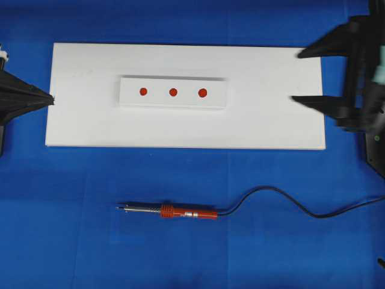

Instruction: Touch the tip of the soldering iron to the mark.

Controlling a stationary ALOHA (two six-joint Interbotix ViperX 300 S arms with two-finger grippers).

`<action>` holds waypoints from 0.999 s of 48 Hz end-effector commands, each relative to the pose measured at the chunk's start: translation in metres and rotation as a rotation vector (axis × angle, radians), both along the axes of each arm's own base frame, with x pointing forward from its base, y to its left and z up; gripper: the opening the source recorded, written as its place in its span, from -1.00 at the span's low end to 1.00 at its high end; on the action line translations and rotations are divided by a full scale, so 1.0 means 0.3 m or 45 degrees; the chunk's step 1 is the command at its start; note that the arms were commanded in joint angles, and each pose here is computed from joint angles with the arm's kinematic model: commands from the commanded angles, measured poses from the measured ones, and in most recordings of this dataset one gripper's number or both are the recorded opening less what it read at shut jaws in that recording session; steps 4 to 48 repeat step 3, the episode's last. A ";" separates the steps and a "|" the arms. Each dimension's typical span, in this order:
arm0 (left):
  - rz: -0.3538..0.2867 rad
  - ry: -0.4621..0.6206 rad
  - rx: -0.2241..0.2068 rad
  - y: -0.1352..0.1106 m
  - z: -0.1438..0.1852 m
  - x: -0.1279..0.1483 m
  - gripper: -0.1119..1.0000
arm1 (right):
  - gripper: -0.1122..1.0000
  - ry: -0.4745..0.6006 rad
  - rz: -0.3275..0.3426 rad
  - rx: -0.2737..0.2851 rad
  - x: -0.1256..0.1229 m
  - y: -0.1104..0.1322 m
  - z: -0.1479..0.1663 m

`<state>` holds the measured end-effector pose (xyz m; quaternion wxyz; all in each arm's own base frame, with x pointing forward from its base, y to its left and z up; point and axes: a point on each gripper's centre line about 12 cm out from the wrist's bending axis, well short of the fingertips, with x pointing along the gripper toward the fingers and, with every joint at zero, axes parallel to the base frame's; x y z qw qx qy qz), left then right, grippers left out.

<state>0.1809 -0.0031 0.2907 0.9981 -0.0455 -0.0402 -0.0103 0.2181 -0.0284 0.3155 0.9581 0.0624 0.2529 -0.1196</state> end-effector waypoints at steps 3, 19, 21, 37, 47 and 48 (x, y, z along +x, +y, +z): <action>-0.004 -0.016 0.004 -0.002 0.015 0.003 -0.80 | 0.81 -0.082 -0.003 0.000 -0.075 0.002 0.011; -0.004 -0.016 0.004 -0.002 0.015 0.003 -0.80 | 0.81 -0.082 -0.003 0.000 -0.075 0.002 0.011; -0.004 -0.016 0.004 -0.002 0.015 0.003 -0.80 | 0.81 -0.082 -0.003 0.000 -0.075 0.002 0.011; -0.004 -0.016 0.004 -0.002 0.015 0.003 -0.80 | 0.81 -0.082 -0.003 0.000 -0.075 0.002 0.011; -0.004 -0.016 0.004 -0.002 0.015 0.003 -0.80 | 0.81 -0.082 -0.003 0.000 -0.075 0.002 0.011; -0.004 -0.016 0.004 -0.002 0.015 0.003 -0.80 | 0.81 -0.082 -0.003 0.000 -0.075 0.002 0.011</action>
